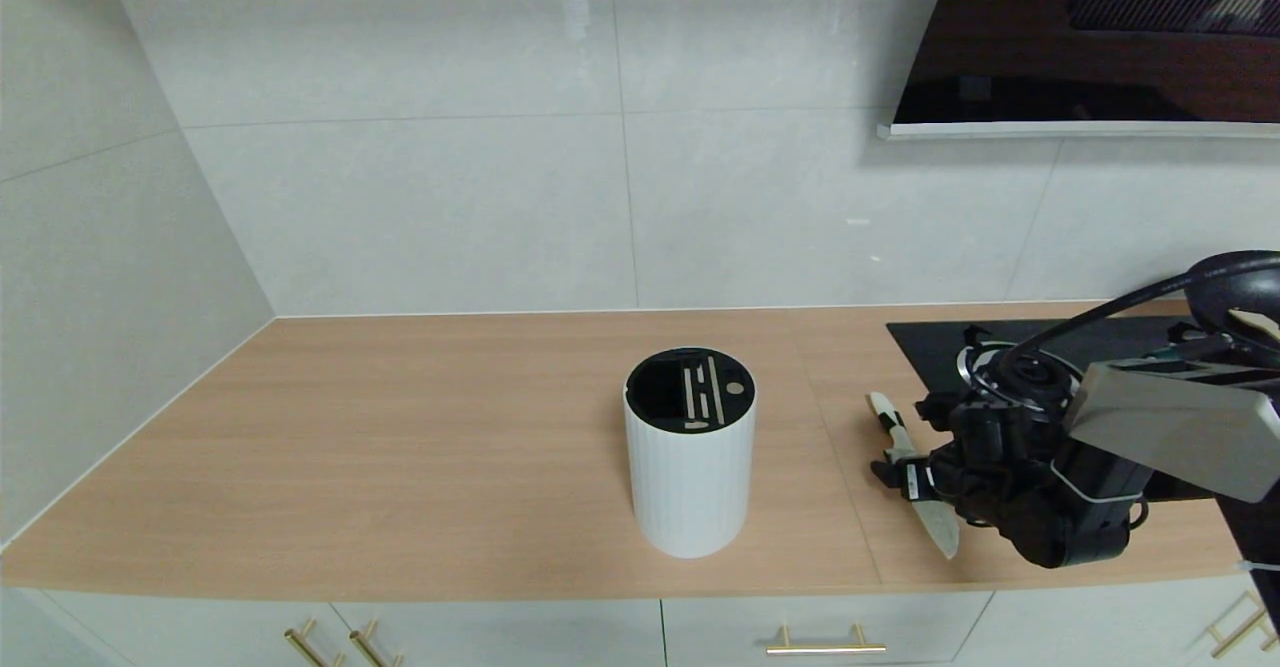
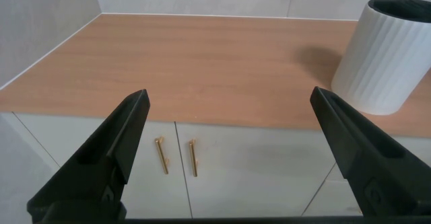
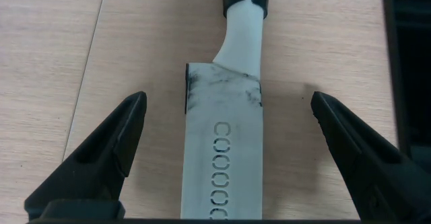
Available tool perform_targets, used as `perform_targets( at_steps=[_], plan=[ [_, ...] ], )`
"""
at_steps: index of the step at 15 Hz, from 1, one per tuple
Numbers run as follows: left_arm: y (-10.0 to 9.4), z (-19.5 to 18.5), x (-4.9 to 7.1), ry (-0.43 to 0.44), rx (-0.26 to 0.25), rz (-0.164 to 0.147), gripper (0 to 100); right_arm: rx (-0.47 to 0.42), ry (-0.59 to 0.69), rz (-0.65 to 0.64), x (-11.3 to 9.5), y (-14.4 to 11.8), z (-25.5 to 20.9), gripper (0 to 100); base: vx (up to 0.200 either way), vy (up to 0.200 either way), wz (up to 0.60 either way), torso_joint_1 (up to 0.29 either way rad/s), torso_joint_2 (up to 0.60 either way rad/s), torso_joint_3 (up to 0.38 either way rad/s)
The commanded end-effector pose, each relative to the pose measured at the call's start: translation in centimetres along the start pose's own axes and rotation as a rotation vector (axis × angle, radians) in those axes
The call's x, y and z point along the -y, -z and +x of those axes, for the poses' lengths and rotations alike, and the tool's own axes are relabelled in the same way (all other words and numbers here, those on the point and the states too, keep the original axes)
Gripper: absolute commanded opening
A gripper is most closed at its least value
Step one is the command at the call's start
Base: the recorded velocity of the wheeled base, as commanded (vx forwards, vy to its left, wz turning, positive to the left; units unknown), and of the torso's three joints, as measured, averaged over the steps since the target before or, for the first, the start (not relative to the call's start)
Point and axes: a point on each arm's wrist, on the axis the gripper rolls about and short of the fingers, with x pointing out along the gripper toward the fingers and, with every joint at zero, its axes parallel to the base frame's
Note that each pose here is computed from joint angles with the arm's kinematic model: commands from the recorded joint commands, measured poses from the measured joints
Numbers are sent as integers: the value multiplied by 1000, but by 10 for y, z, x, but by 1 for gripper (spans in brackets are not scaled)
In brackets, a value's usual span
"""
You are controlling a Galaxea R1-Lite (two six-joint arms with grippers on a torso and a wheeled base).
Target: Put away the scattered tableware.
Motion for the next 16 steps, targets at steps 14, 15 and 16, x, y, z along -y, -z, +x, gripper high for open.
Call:
perform_targets(
  at_steps=[14, 15, 16],
  plan=[
    [0, 0, 0, -1, 0, -2, 100, -36, -4, -11, -2, 14, 6, 0, 0, 0, 0, 0, 0, 0],
    [0, 0, 0, -1, 2, 0, 100, -31, -4, -11, -2, 13, 6, 0, 0, 0, 0, 0, 0, 0],
    [0, 0, 0, -1, 0, -2, 100, -33, -4, -11, -2, 13, 7, 0, 0, 0, 0, 0, 0, 0]
  ],
)
